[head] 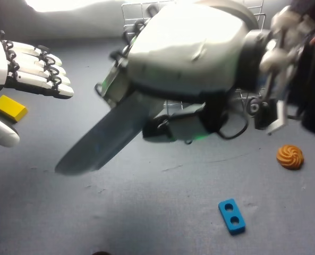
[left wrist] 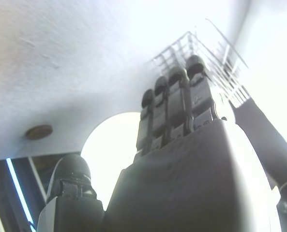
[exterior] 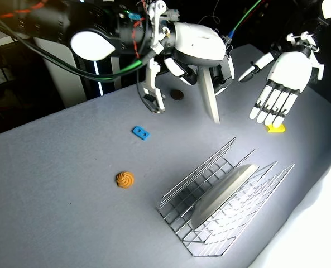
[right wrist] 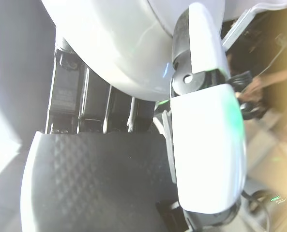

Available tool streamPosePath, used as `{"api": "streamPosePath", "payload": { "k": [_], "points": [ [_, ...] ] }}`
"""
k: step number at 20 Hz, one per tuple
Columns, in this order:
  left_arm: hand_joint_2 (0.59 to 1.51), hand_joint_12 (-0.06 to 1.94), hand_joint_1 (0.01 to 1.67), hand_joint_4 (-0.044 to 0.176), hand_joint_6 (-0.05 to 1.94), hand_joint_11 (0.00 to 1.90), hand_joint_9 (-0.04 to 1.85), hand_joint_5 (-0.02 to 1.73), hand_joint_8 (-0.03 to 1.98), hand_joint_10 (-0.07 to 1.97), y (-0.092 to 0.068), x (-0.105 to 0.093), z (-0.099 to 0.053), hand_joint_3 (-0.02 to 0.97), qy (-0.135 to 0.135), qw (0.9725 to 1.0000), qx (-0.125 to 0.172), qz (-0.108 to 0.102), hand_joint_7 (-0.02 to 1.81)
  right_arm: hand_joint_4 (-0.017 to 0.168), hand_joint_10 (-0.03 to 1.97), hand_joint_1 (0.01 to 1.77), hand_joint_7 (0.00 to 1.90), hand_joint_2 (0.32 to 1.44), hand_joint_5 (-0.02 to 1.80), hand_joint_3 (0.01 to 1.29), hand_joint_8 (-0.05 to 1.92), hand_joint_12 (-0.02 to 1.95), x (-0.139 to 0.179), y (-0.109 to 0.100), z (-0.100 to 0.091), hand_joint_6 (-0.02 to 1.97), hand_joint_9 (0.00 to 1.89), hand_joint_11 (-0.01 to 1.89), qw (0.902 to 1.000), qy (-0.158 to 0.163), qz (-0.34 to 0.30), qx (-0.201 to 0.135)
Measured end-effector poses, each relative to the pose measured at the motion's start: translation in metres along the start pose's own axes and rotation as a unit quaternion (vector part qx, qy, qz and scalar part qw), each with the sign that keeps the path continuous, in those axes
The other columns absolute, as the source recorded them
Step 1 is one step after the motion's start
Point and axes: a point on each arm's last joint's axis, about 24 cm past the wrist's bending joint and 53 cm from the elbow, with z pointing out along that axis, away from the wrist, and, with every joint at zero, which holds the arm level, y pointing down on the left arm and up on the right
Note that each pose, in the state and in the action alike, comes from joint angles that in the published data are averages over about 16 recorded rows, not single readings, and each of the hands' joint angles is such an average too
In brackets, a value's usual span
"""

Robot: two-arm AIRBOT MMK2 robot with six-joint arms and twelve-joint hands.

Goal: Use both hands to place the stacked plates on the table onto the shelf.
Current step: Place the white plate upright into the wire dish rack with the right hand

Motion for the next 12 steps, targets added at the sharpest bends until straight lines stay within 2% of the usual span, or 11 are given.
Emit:
{"api": "streamPosePath", "payload": {
  "k": [5,12],
  "points": [
    [1.146,0.12,0.02,0.005,0.01,0.02,0.09,0.1,0.0,0.02,-0.002,-0.002,0.0,0.01,-0.002,1.0,0.003,0.002,0.13,0.008,0.31,1.19,1.07,1.01,0.92,0.01,0.87,1.28,-0.025,-0.017,-0.012,1.01,1.22,0.82,0.9965,-0.013,0.076,0.031],
    [1.144,0.11,0.02,0.003,0.01,0.02,0.09,0.1,0.0,0.02,-0.004,-0.002,0.001,0.01,-0.001,1.0,0.006,0.004,0.11,0.003,0.35,1.2,1.08,1.01,0.92,0.01,0.87,1.32,-0.056,-0.048,-0.021,1.01,1.22,0.79,0.9835,-0.039,0.163,0.068]
  ]
}}
